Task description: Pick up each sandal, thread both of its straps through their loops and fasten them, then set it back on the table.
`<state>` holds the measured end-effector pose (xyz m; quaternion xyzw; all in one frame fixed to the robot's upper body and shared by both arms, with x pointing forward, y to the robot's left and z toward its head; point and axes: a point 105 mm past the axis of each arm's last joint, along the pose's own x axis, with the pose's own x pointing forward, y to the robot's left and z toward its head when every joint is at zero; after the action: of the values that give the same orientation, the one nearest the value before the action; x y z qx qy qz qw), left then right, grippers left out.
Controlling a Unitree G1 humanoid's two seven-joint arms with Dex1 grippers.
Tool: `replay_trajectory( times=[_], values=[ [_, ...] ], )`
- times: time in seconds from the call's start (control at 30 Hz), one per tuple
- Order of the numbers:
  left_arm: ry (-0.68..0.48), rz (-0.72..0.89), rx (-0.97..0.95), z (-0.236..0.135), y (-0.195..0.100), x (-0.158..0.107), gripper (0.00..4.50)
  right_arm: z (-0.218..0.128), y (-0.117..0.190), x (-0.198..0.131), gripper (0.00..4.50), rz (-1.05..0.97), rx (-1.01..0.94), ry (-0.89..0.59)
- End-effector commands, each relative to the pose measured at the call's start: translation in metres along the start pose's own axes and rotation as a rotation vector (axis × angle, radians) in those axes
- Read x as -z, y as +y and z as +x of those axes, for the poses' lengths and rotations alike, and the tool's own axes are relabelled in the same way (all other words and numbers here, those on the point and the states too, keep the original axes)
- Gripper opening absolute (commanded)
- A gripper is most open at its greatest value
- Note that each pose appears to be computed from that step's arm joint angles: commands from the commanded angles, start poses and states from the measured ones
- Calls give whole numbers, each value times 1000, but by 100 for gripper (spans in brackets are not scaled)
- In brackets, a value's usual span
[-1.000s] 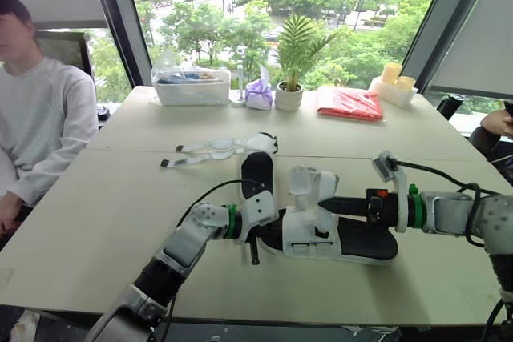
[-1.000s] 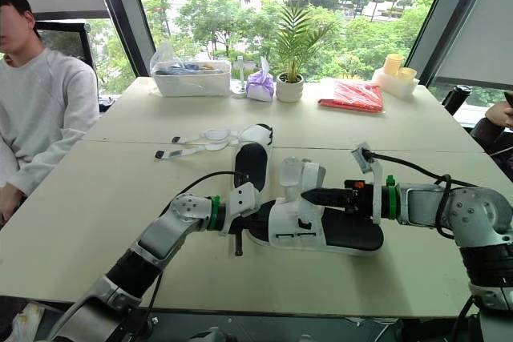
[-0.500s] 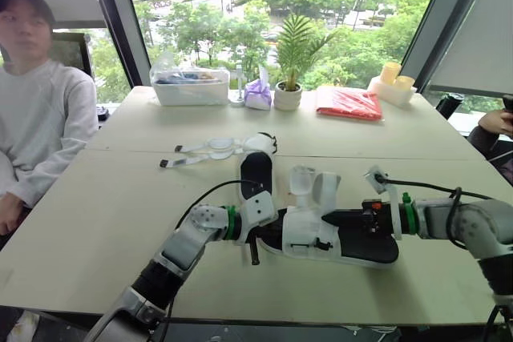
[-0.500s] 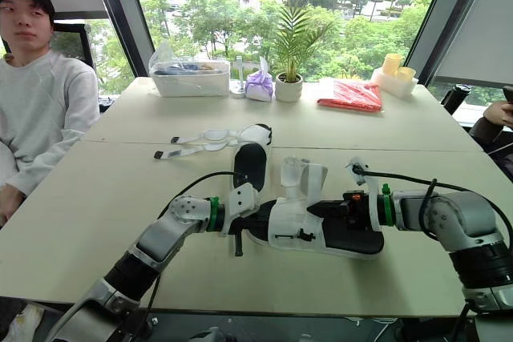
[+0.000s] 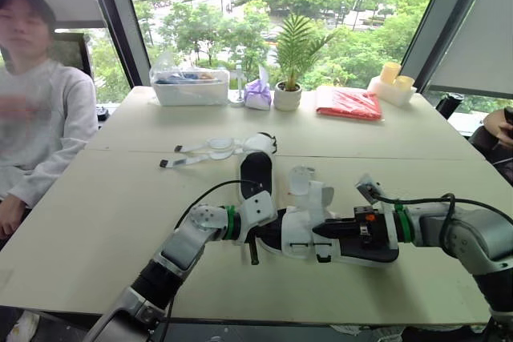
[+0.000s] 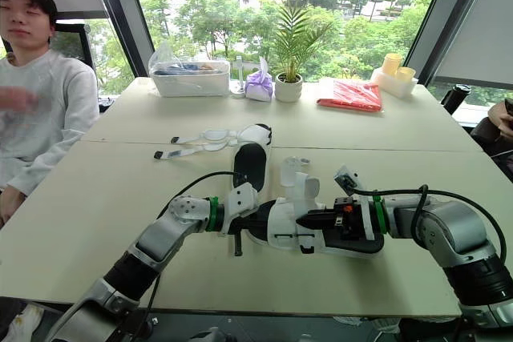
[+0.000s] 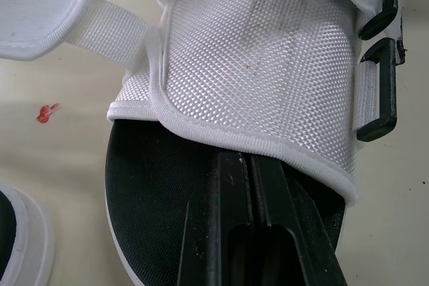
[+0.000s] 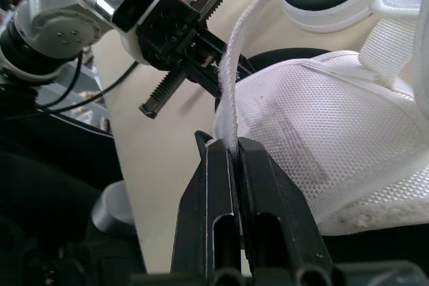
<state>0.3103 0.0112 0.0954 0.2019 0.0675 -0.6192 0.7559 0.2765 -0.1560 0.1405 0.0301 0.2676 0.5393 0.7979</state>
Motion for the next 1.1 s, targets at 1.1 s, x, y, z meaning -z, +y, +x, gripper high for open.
replay_trajectory(
  times=[1.1],
  values=[
    [-12, -9, 46, 7, -6, -4, 0, 0, 29, 49, 212, 205, 154, -196]
  ],
)
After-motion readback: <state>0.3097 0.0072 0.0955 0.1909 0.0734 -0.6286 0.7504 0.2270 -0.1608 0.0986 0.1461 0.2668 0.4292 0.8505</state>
